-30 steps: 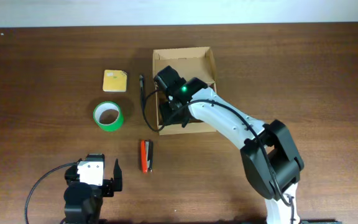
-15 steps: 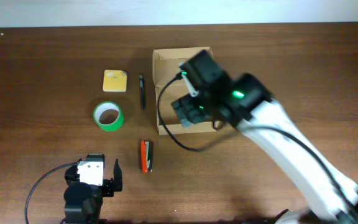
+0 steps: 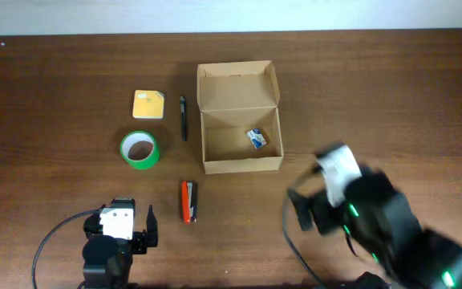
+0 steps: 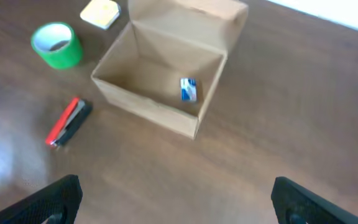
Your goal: Pack container
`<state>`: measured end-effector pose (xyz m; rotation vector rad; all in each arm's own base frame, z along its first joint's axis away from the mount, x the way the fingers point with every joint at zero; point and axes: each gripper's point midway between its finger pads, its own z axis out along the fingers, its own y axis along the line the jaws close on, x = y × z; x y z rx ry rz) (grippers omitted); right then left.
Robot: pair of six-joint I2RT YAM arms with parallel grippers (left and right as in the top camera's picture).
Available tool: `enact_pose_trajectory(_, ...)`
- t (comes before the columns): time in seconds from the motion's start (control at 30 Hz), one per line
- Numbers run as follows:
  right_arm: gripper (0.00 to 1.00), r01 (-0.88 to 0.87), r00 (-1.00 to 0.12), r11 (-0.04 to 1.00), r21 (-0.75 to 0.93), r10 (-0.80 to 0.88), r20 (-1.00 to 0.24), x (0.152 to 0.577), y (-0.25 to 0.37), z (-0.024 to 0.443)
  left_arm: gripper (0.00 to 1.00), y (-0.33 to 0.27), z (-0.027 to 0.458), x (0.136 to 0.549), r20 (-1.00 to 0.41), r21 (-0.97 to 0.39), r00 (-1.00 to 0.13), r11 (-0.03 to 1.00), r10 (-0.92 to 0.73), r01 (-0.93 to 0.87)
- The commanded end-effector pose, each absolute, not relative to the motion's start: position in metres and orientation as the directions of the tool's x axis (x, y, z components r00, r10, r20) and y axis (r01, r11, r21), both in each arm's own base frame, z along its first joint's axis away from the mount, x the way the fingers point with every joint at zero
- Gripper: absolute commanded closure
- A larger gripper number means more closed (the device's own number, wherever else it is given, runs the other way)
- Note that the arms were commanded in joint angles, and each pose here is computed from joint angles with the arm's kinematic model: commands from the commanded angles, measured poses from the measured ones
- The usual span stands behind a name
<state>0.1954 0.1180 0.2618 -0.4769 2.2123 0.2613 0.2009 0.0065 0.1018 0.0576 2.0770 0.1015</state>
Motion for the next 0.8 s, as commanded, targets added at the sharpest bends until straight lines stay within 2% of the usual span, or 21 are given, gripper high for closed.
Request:
enact_pose_trajectory(0.0, 0.01, -0.35, -0.558, 0.93, 0.112, -0.111, -0.822, 0.175, 0.096, 0.253, 0.0, 0.009, 0.103, 0.201, -0.876, 0.095, -0.477, 0.995, 0.074, -0.019)
enact_pose_trajectory(0.17, 0.01, -0.327, -0.484, 0.929, 0.175, -0.006, -0.875, 0.151, 0.073, 0.245, 0.0, 0.009, 0.103, 0.201, -0.876, 0.095, -0.477, 0.995, 0.074, -0.019)
enact_pose_trajectory(0.33, 0.01, -0.286, -0.412, 0.941, 0.178, 0.047, -0.91, 0.145, 0.055, 0.246, 0.01, 0.009, 0.103, 0.201, -0.876, 0.095, -0.477, 0.995, 0.074, -0.019)
enact_pose_trajectory(0.67, 0.01, -0.282, -0.407, 0.943, 0.178, 0.05, -0.912, 0.145, 0.053, 0.247, 0.0, 0.006, 0.104, 0.202, -0.877, 0.085, -0.474, 0.996, 0.074, -0.001)
enact_pose_trajectory(0.77, 0.01, -0.282, -0.407, 0.943, 0.178, 0.05, -0.912, 0.145, 0.053, 0.247, 0.0, -0.011, 0.121, 0.208, -0.911, 0.044, -0.405, 0.996, 0.072, 0.079)
